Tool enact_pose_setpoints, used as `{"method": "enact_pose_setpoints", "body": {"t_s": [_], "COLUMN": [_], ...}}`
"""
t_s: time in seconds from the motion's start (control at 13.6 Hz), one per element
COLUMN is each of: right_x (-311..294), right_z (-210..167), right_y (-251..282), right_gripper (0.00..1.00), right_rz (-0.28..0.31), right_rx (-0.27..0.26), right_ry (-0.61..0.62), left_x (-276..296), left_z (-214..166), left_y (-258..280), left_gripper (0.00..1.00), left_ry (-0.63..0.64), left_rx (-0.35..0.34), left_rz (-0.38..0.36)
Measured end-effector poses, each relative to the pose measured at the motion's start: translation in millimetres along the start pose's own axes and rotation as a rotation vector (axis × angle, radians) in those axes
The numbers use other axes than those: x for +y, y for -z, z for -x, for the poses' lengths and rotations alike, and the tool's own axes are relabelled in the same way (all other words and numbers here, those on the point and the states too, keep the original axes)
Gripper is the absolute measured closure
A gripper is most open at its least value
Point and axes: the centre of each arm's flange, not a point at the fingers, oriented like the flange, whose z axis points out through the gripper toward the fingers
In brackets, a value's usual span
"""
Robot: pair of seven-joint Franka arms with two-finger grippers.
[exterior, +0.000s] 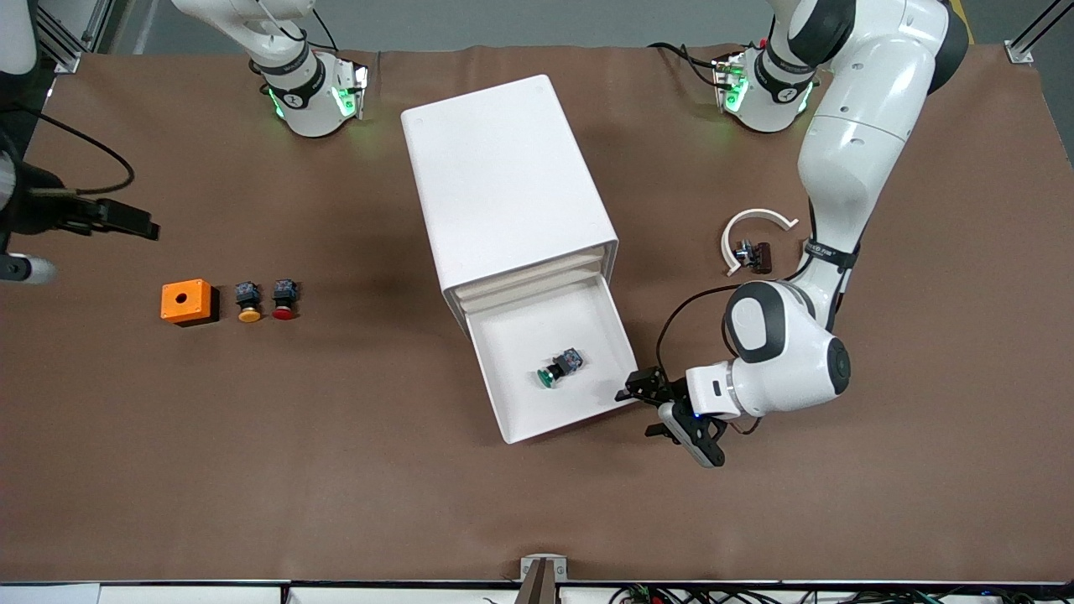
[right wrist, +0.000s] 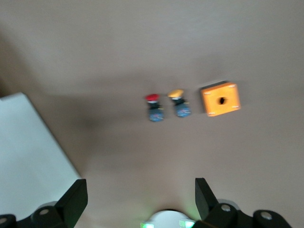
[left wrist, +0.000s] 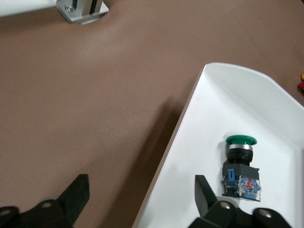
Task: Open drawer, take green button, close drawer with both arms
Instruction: 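Reach the right gripper toward the drawer while the left gripper releases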
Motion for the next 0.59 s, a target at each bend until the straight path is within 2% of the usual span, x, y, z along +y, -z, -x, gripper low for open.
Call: {"method": "enact_pose_setpoints", "body": {"t_s": [0.15,0.29,0.44,0.59], "right_x": [-44,-97,-150,-195], "right_z": [-8,-14,-20,-34], "right_y": [-19,-43,-67,-82], "right_gripper": [0.0,0.0,0.0,0.0], "right_rz": [-0.042,-0.042,-0.071,-0.124], "right_rx": [-0.013,-0.02,-0.041,-0.071], "right_ry": [-0.163,-0.309,-0.499,-0.683], "left_x": [4,0,-8,-13], "left_z": [-13,-23,-25,-27], "left_y": [22,51,80,104], "left_gripper": [0.0,0.0,0.0,0.0], "left_ry": [-0.015,-0.015,0.0,0.004], "left_rx": [0.028,0.051,0.034,-0.007], "left_rz": [-0.019,-0.055,-0.09,-0.144]}}
